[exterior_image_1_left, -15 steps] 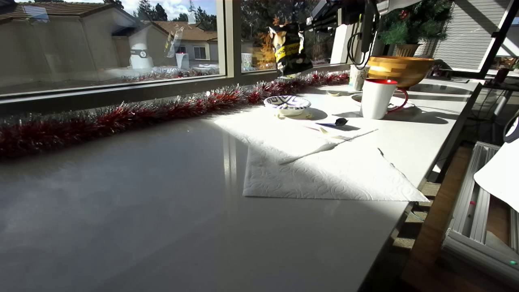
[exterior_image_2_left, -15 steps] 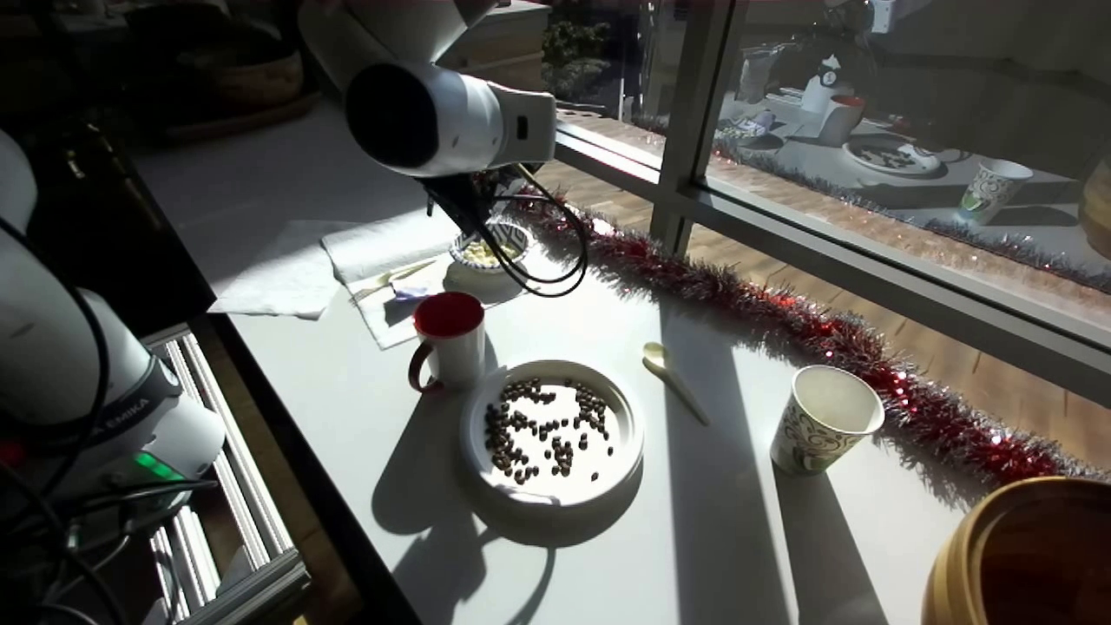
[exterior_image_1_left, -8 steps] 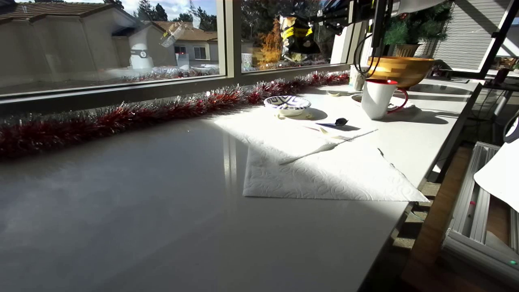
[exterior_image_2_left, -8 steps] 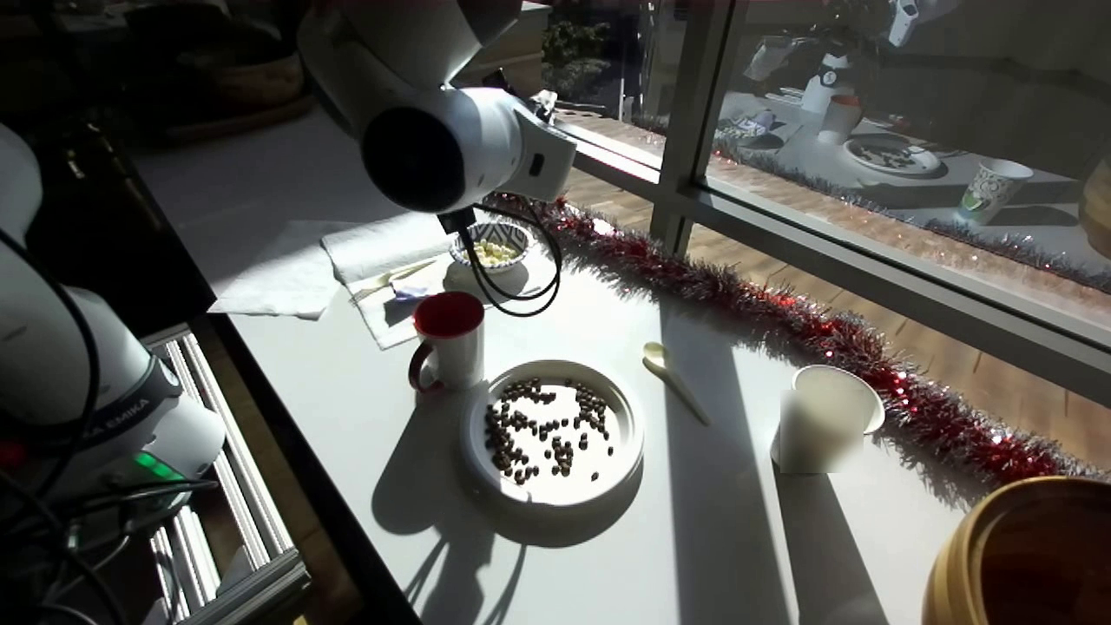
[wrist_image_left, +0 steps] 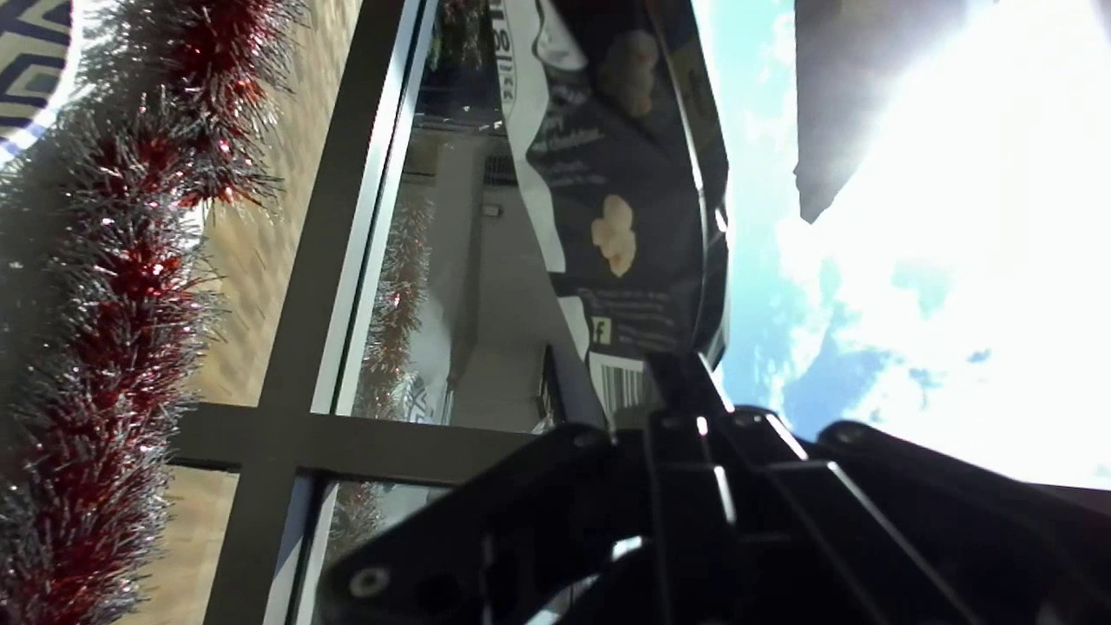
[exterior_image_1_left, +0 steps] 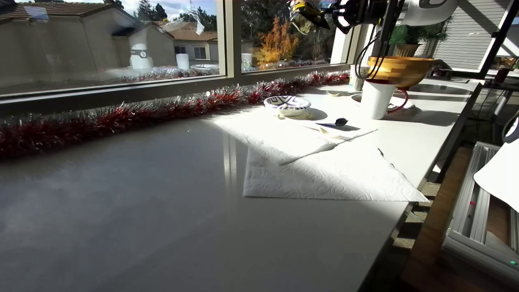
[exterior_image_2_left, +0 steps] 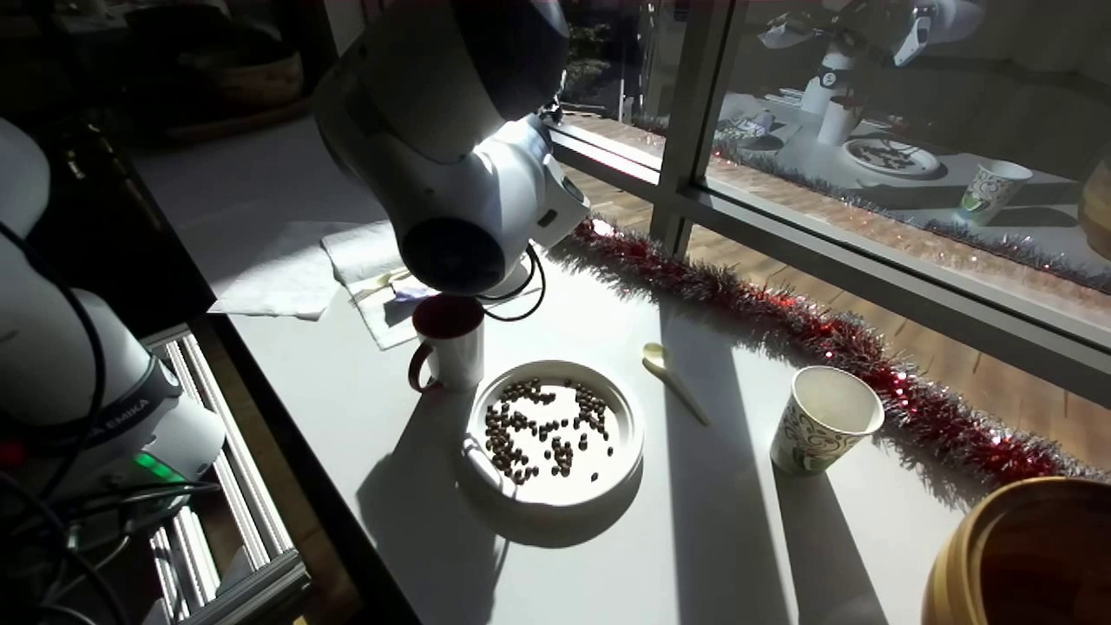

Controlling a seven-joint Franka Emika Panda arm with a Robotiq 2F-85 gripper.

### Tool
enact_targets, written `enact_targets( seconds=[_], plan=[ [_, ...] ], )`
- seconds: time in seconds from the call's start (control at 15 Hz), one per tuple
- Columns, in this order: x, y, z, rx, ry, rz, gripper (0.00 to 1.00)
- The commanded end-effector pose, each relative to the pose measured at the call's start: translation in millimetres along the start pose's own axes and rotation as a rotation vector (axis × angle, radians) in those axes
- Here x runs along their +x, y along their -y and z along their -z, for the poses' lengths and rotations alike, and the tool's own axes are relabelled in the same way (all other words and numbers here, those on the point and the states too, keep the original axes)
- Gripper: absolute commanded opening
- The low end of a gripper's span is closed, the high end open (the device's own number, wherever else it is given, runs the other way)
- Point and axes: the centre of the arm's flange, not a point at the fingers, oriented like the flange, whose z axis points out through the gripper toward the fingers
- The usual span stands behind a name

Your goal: Pour the contents from the black packet onto the white plate

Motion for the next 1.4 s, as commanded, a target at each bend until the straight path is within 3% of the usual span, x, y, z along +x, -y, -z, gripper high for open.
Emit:
enact_targets(
  seconds=[0.0,0.07,0.13,0.47,0.53,1.0,1.27,1.33],
  plan=[
    [17.8,-0.3,4.9,0.064,0.008,-0.187,0.0],
    [18.9,0.6,4.3,0.084,0.019,-0.221,0.0],
    [6.9,-1.3,3.7,0.043,0.011,-0.141,0.01],
    [10.4,-2.5,3.3,0.06,0.023,-0.196,0.0],
    [6.3,-1.7,-1.7,0.036,0.032,-0.28,0.0],
    [27.5,4.8,-10.3,0.067,0.072,-0.662,0.0],
    [50.7,-12.3,-10.9,0.101,0.134,-0.861,0.0],
    [56.1,-22.5,-11.4,0.094,0.101,-0.92,0.0]
  ],
)
